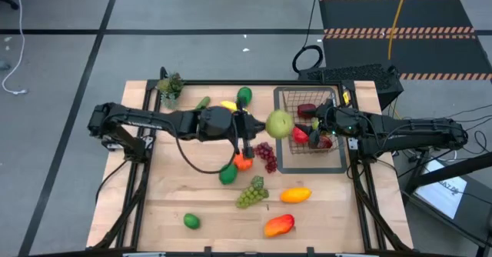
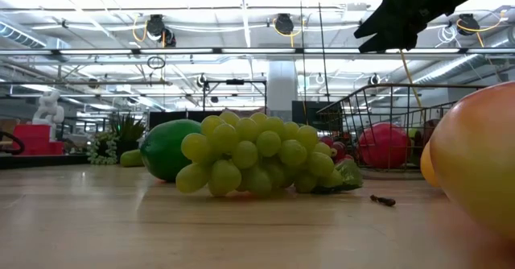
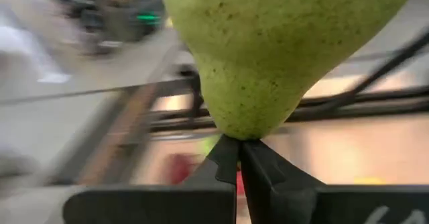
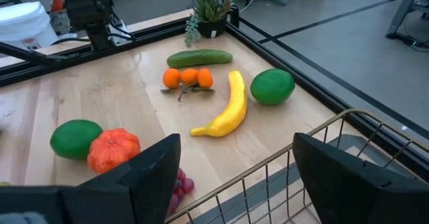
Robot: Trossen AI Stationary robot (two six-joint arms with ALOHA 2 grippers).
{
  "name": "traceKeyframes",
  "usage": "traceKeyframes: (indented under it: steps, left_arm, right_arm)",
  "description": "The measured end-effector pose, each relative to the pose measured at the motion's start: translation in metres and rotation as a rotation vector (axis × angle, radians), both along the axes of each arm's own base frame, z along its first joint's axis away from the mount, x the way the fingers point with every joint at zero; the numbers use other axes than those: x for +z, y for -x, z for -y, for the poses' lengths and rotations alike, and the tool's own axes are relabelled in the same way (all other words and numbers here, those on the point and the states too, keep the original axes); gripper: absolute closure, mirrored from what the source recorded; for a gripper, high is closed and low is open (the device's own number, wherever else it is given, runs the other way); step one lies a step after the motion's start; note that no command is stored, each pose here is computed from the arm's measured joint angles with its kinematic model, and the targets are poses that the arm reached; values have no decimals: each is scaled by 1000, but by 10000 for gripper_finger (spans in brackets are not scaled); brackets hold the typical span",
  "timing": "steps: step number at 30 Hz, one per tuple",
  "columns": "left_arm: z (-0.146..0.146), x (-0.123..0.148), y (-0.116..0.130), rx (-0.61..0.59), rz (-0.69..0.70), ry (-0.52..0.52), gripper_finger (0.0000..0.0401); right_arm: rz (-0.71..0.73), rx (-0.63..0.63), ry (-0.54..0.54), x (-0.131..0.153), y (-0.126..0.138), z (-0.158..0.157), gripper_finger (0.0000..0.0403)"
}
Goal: Build produce basket
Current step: Put the pear into the gold wire basket
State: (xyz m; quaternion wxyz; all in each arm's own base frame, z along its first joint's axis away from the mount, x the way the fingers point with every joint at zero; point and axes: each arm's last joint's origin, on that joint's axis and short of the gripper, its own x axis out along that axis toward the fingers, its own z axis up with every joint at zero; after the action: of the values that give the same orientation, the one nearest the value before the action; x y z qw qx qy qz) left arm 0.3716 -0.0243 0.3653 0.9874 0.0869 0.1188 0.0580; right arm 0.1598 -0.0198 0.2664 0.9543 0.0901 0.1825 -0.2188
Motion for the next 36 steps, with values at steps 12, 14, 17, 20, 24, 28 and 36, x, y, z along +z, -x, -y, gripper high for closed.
traceKeyframes:
  steps: [12,14,17,20,24,28,36]
  left_arm:
    - [-10,-13,-4,43,5,54,399]
    - [-16,-2,-4,50,0,36,399]
    - [-26,15,0,76,-47,-6,399]
    - [-41,28,2,128,-86,-44,399]
    - [-61,38,2,175,-117,-71,400]
    - [-74,32,-14,198,-195,-104,400]
    - [-90,-4,-53,239,-424,-193,400]
  right_arm:
    - [1,14,-8,0,0,0,122]
    - [2,34,-17,0,0,-1,122]
    - [3,72,-34,0,0,-2,122]
    - [15,96,-43,1,1,-3,122]
    - [53,131,-55,6,5,-4,122]
    - [120,146,-66,13,12,-5,122]
    - [260,102,-70,28,27,-5,122]
